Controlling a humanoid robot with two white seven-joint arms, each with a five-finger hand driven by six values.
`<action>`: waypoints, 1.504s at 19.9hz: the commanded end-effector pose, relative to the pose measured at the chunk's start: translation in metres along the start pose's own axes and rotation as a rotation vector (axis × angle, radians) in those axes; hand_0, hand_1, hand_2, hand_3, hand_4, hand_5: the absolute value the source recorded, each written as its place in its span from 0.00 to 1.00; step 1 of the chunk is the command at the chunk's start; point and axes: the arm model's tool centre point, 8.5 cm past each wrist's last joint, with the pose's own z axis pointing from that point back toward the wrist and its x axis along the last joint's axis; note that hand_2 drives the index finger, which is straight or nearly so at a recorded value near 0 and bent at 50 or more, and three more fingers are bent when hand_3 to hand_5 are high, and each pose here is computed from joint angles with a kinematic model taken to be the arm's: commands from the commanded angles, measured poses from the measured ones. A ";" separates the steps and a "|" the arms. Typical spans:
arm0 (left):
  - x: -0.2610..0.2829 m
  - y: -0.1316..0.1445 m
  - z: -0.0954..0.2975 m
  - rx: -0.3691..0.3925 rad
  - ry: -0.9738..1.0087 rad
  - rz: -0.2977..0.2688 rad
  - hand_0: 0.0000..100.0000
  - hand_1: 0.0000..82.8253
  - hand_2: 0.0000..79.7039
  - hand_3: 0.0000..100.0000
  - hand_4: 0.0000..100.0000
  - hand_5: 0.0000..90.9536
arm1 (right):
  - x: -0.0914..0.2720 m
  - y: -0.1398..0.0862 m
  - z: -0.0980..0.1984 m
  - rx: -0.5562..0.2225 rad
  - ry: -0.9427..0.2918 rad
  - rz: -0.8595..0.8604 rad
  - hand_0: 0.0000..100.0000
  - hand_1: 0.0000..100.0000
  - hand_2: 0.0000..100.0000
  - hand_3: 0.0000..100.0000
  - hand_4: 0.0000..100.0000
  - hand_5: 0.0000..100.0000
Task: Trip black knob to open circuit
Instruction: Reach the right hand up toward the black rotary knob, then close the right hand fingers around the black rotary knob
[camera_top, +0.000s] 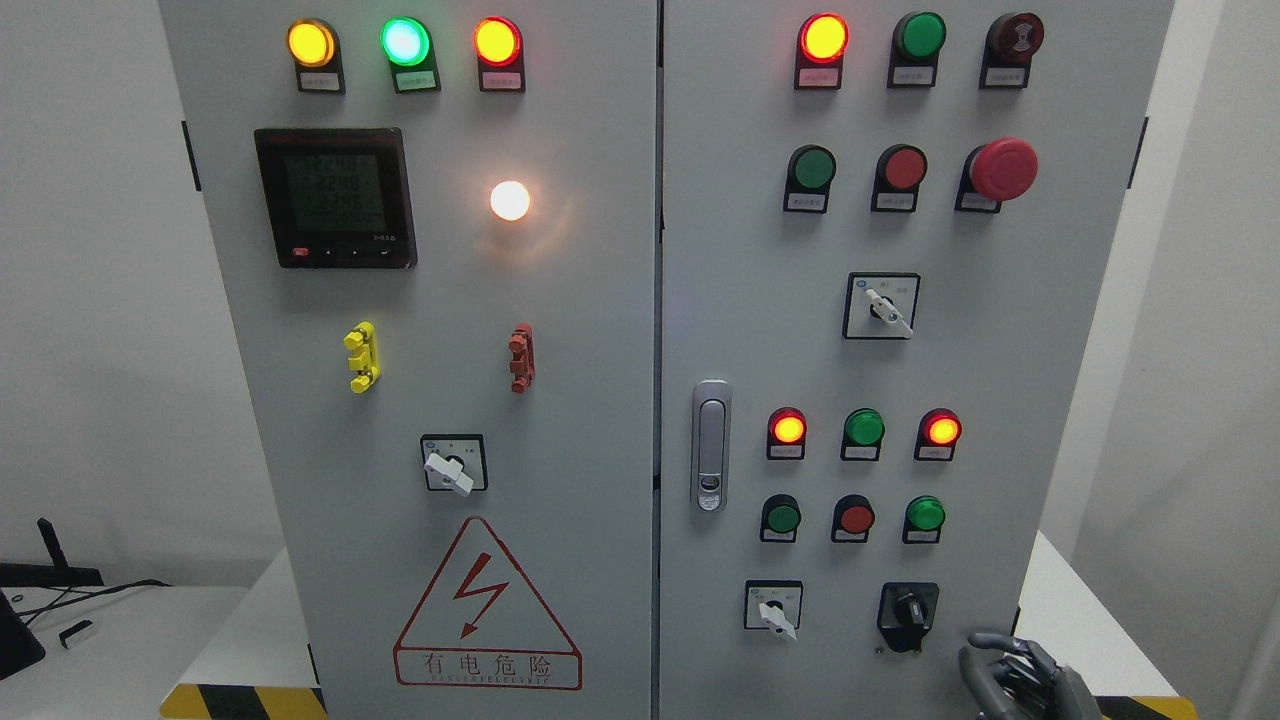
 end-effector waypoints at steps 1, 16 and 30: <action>0.000 0.000 0.000 -0.005 -0.003 -0.030 0.12 0.47 0.00 0.00 0.00 0.00 | -0.015 0.016 -0.006 0.026 0.042 -0.017 0.40 0.72 0.43 0.74 0.69 0.67; 0.000 0.000 0.000 -0.005 -0.003 -0.030 0.12 0.47 0.00 0.00 0.00 0.00 | -0.010 0.025 -0.006 0.034 0.025 -0.012 0.41 0.72 0.43 0.74 0.69 0.67; 0.000 0.000 0.000 -0.005 -0.003 -0.030 0.12 0.47 0.00 0.00 0.00 0.00 | 0.001 0.031 -0.001 0.041 -0.014 -0.024 0.42 0.73 0.42 0.74 0.69 0.67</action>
